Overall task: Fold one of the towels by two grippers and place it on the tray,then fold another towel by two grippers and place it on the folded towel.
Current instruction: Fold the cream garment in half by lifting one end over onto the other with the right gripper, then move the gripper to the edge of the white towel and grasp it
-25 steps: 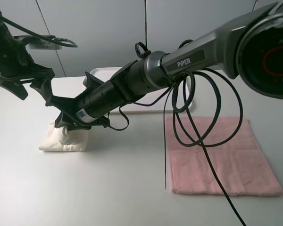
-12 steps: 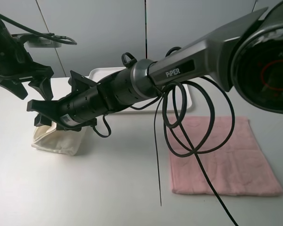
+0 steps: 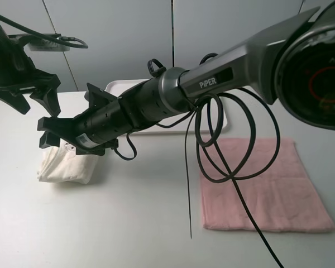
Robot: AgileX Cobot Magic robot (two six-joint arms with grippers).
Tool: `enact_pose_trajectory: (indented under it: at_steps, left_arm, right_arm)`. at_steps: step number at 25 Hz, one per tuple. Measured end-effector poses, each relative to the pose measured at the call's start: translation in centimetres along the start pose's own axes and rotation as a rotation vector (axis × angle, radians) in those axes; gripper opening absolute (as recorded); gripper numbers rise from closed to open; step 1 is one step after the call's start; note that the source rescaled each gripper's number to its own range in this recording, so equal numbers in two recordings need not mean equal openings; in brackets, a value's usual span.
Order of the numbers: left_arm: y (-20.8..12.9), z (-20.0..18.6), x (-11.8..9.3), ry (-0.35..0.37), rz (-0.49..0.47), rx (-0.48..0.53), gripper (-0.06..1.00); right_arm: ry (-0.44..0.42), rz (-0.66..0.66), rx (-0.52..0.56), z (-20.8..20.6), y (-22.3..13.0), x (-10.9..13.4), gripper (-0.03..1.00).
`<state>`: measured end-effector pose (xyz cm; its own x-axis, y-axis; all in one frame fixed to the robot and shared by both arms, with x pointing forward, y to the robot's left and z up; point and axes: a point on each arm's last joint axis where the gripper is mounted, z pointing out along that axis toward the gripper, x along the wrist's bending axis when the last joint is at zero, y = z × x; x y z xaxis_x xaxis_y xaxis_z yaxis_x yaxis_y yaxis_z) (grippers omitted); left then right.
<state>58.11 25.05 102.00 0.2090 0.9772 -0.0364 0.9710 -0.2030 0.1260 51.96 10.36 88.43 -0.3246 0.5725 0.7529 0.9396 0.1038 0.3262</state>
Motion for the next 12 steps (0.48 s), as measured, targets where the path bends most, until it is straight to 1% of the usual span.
enact_pose_trajectory:
  at_steps: [1,4,6,8,12]
  left_arm:
    - [0.0,0.0,0.0,0.000,0.000,0.000,0.91]
    - [0.0,0.0,0.0,0.000,0.002,0.000,0.91]
    - [0.0,0.0,0.0,0.000,0.002,0.000,0.91]
    - [0.0,0.0,0.0,0.000,0.006,0.000,0.91]
    - [0.0,0.0,0.0,0.000,0.009,0.000,0.91]
  right_arm:
    - [-0.017,0.020,0.010,-0.3,0.3,-0.5,0.79]
    - [-0.090,0.021,0.038,-0.9,0.9,-2.1,0.79]
    - [-0.116,0.036,0.046,-1.2,1.1,-2.5,0.79]
    - [-0.128,0.051,0.051,-1.1,1.1,-2.8,0.79]
    - [-0.124,0.077,0.086,-0.5,0.8,-3.5,0.79]
